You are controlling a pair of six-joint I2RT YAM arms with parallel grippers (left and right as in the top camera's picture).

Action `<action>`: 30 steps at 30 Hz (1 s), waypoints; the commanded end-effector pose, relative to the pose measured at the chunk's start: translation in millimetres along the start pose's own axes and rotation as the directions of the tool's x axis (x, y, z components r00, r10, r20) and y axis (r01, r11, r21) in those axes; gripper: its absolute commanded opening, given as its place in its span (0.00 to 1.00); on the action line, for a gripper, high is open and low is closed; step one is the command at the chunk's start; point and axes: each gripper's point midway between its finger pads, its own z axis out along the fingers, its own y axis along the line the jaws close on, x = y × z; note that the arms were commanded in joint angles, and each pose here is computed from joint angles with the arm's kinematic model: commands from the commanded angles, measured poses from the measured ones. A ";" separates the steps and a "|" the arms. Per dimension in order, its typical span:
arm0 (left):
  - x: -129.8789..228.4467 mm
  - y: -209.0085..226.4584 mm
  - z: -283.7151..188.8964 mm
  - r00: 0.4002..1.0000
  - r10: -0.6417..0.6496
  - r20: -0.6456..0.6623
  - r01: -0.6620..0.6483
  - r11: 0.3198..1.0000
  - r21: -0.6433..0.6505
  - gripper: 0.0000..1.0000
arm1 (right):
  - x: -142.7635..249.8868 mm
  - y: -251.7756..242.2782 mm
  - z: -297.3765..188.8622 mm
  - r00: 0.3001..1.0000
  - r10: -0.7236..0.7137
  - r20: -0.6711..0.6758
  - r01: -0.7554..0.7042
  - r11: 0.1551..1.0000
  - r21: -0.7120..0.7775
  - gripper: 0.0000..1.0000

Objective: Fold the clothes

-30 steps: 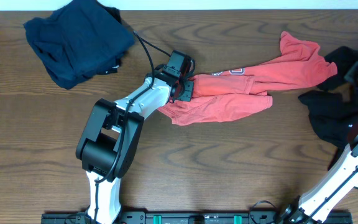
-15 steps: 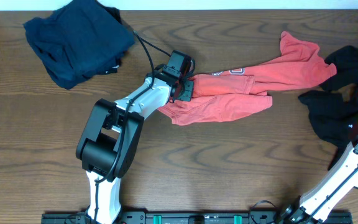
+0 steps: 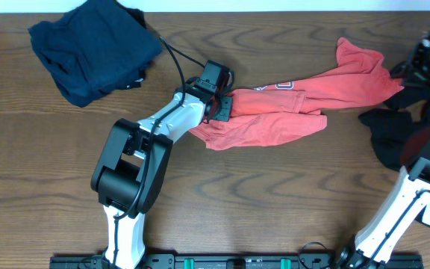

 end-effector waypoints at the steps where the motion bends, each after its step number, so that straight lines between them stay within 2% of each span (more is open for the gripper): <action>1: 40.4 38.1 27.8 0.990 -0.058 -0.126 0.045 0.994 -0.098 0.06 | 7.6 27.3 -12.1 0.995 -0.096 0.020 0.096 0.995 0.014 0.30; 6: 41.8 40.4 27.4 0.989 -0.064 -0.133 0.050 0.994 -0.099 0.06 | 25.3 49.9 -36.5 0.987 -0.152 0.048 0.147 0.985 0.087 0.29; 10: 41.8 40.4 27.4 0.989 -0.064 -0.133 0.050 0.994 -0.099 0.06 | 45.8 67.7 -79.0 0.970 -0.209 0.126 0.191 0.972 0.139 0.29; 15: 41.8 40.4 27.4 0.989 -0.064 -0.133 0.050 0.994 -0.099 0.06 | 79.4 78.1 -132.4 0.933 -0.273 0.234 0.225 0.951 0.211 0.35; 18: 41.8 40.3 27.4 0.989 -0.064 -0.133 0.051 0.994 -0.099 0.06 | 104.9 77.8 -147.4 0.927 -0.282 0.249 0.231 0.949 0.213 0.39; 24: 41.9 40.4 27.4 0.989 -0.064 -0.134 0.051 0.994 -0.099 0.06 | 144.3 58.3 -129.8 0.947 -0.262 0.187 0.219 0.950 0.223 0.40; 26: 42.1 40.5 27.4 0.989 -0.064 -0.134 0.050 0.994 -0.099 0.06 | 150.5 50.0 -110.4 0.953 -0.255 0.162 0.216 0.950 0.223 0.41; 28: 42.9 40.6 27.2 0.988 -0.064 -0.138 0.050 0.994 -0.100 0.07 | 151.9 40.5 -88.1 0.961 -0.236 0.144 0.201 0.954 0.223 0.48; 30: 44.1 40.8 27.0 0.988 -0.064 -0.143 0.050 0.994 -0.101 0.07 | 150.9 29.9 -64.6 0.968 -0.220 0.124 0.188 0.956 0.225 0.49</action>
